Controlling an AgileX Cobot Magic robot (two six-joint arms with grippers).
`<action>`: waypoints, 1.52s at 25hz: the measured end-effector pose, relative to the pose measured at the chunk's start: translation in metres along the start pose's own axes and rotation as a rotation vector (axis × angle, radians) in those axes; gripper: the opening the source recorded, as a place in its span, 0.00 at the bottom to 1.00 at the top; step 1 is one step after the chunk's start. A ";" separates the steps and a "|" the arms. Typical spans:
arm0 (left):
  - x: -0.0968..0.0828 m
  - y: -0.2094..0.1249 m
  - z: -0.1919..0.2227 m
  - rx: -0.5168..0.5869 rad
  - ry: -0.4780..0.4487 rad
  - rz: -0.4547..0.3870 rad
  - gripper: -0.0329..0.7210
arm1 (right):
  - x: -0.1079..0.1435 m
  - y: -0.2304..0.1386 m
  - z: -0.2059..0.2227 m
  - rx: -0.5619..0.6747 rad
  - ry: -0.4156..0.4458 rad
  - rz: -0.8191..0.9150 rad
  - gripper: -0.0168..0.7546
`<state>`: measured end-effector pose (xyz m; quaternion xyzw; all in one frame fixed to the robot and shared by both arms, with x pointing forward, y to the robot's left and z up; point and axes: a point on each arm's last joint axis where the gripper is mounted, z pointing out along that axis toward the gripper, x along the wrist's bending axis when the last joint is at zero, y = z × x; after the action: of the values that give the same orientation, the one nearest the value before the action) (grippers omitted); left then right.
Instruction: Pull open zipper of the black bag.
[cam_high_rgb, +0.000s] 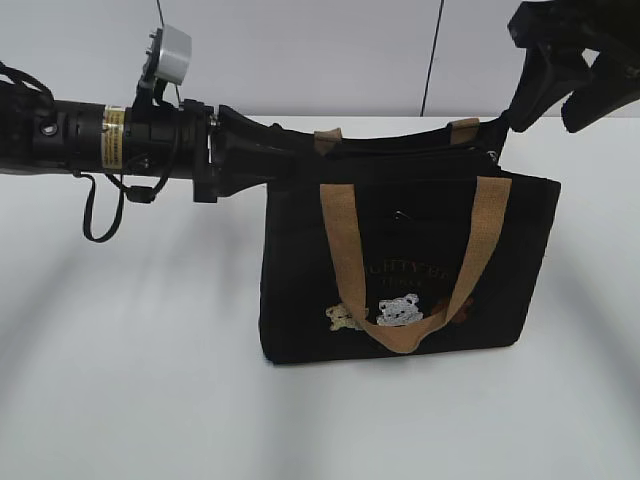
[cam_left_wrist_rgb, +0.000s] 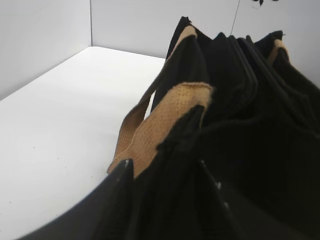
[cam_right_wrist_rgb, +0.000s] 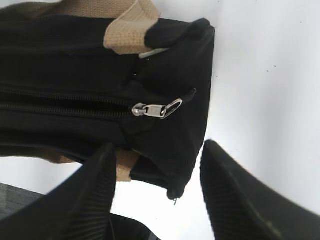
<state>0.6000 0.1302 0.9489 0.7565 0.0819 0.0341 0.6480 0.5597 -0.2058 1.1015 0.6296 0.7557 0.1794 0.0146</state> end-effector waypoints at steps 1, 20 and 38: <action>-0.001 0.002 -0.001 0.002 -0.004 -0.005 0.48 | 0.000 0.000 -0.001 -0.002 0.000 0.000 0.55; 0.018 0.085 -0.097 0.135 1.143 -0.459 0.53 | 0.013 -0.031 -0.079 -0.211 0.015 -0.055 0.55; 0.002 0.047 -0.108 -0.275 0.894 -1.232 0.53 | 0.019 -0.038 -0.092 -0.247 0.061 -0.110 0.55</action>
<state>0.5892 0.2289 1.0121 0.4015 0.7369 -0.0205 0.5435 0.4969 -0.2161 1.1805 0.5749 0.7613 0.2892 0.0790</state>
